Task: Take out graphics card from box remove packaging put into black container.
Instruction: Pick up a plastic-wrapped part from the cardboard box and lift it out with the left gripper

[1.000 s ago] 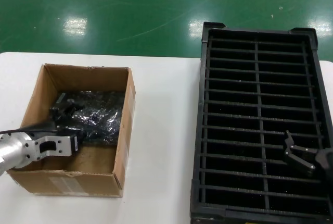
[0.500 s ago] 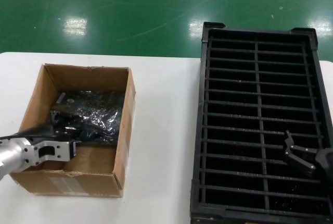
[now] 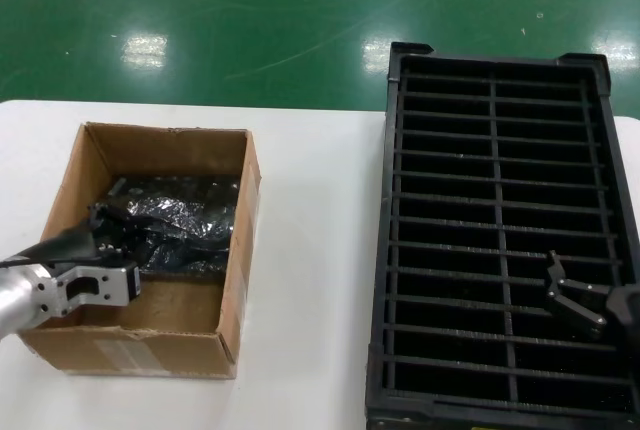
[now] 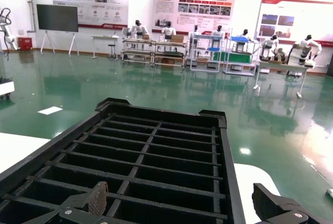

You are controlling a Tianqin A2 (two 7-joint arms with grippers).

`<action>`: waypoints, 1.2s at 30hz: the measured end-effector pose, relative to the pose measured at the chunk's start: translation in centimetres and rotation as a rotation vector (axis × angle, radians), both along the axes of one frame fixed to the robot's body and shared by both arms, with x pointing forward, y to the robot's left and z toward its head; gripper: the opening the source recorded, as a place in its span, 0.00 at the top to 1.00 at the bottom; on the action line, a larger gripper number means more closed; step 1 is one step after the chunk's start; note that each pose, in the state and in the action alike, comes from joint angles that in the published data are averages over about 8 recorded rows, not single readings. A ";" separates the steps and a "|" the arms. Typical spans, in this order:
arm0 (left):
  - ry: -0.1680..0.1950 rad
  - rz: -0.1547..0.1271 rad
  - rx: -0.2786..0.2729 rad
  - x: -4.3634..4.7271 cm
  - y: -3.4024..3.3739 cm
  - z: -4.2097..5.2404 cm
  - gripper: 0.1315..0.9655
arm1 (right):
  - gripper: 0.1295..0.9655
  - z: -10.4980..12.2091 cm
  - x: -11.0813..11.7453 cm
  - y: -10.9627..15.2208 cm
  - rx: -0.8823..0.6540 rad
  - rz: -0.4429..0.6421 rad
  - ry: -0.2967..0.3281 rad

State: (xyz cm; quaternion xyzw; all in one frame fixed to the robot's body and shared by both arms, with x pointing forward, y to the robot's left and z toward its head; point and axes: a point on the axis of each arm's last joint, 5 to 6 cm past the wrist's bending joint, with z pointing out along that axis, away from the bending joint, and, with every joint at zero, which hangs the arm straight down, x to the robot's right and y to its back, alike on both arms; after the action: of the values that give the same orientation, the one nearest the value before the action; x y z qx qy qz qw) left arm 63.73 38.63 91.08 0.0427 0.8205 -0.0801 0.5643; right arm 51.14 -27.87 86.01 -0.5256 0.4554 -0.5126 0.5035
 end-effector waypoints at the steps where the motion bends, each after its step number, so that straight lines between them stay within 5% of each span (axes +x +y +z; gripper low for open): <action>1: -0.006 -0.001 0.000 -0.13 -0.05 0.13 0.97 | 0.00 0.0 0.0 0.0 0.000 0.000 0.000; 7: -0.058 -0.008 0.000 -0.94 -0.38 1.48 0.99 | 0.00 0.0 0.0 0.0 0.000 0.000 0.000; 17: -0.189 -0.023 -0.001 -3.22 -1.05 5.77 0.99 | 0.00 0.0 0.0 0.0 0.000 0.000 0.000; 26: -0.270 -0.045 -0.009 -6.74 -1.58 8.16 0.99 | 0.00 0.0 0.0 0.0 0.000 0.000 0.000; 36: -0.333 -0.071 -0.058 -11.25 -2.56 9.41 0.99 | 0.00 0.0 0.0 0.0 0.000 0.000 0.000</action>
State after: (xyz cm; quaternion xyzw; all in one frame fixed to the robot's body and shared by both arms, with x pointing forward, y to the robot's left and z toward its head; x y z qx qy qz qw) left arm 52.47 36.07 100.48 0.0679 0.7111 -0.1155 0.6902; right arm 51.14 -27.87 86.01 -0.5256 0.4554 -0.5126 0.5035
